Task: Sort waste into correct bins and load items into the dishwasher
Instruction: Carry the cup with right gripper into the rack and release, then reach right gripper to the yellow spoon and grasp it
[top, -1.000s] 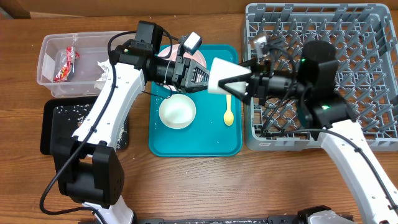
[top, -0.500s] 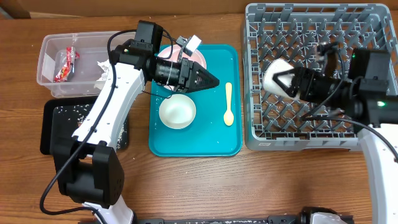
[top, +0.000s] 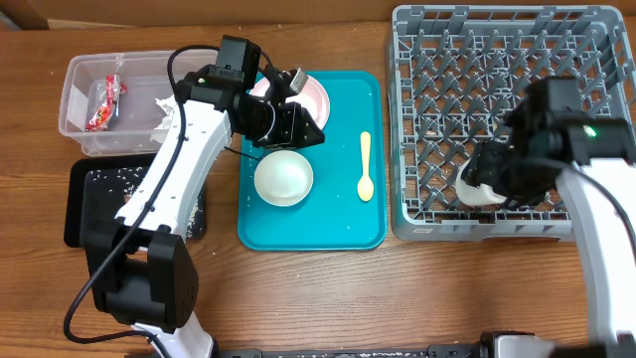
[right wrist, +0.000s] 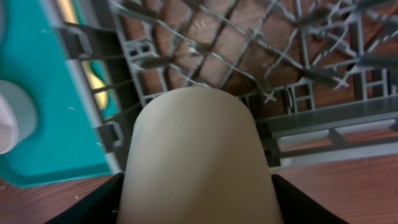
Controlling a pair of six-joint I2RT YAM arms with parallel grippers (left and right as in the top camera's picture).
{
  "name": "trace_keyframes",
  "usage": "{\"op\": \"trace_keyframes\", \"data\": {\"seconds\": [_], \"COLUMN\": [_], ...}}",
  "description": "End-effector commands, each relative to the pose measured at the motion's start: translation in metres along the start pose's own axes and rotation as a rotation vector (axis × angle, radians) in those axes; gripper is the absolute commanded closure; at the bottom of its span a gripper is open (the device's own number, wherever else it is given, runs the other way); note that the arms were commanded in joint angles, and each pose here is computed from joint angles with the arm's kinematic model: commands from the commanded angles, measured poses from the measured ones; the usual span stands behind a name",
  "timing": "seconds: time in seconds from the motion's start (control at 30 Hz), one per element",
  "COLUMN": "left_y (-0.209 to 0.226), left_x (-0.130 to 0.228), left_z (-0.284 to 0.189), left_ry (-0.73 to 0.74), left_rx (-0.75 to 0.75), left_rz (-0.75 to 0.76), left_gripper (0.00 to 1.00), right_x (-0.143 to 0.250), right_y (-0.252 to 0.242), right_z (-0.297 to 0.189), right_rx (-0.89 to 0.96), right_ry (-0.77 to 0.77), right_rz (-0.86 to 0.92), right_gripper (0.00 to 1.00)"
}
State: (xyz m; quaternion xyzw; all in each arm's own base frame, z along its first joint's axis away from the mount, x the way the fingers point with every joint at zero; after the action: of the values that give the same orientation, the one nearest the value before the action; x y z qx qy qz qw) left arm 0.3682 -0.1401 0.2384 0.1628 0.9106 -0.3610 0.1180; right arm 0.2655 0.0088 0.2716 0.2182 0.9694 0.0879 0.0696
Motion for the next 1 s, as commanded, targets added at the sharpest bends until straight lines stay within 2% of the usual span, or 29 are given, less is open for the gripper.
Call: {"op": "trace_keyframes", "data": {"seconds": [0.0, 0.27, 0.37, 0.5, 0.73, 0.97], "left_y": [0.011, 0.016, 0.016, 0.016, 0.018, 0.014], "left_x": [0.002, 0.005, 0.005, 0.005, 0.005, 0.004], "left_z": [-0.004, -0.004, -0.004, -0.004, -0.004, 0.001], "left_ry": [0.007, 0.021, 0.020, 0.019, 0.024, 0.026], "left_rx": [-0.154, -0.201, -0.202, -0.204, -0.257, -0.275], "left_rz": [-0.009, -0.018, -0.018, -0.017, -0.010, 0.010], "left_gripper": [0.66, 0.65, 0.65, 0.65, 0.65, 0.63], "right_x": [-0.013, -0.024, -0.025, -0.027, -0.033, -0.043], "right_y": [0.000, 0.000, 0.000, 0.002, 0.009, 0.031], "right_z": [0.027, 0.067, 0.071, 0.072, 0.059, 0.017], "right_rx": [0.081, 0.134, 0.139, 0.125, 0.092, 0.042], "right_ry": [0.079, 0.203, 0.214, 0.203, 0.178, 0.086], "right_rz": [0.025, 0.046, 0.047, 0.046, 0.041, -0.008], "right_gripper": [0.55, 0.53, 0.34, 0.21, 0.18, 0.17]}}
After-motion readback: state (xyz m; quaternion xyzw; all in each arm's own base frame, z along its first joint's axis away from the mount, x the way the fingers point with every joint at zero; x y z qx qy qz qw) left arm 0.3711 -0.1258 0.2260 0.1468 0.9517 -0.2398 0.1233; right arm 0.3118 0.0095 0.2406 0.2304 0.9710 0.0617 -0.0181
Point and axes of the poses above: each gripper's point midway between its finger pads, its own z axis out along the fingers, its own y axis along the line the jaws close on, x = y × z, the point moved 9 cm from there along -z, back along the fingers, and after that the axes turned 9 degrees about z, right-handed, at the moved point
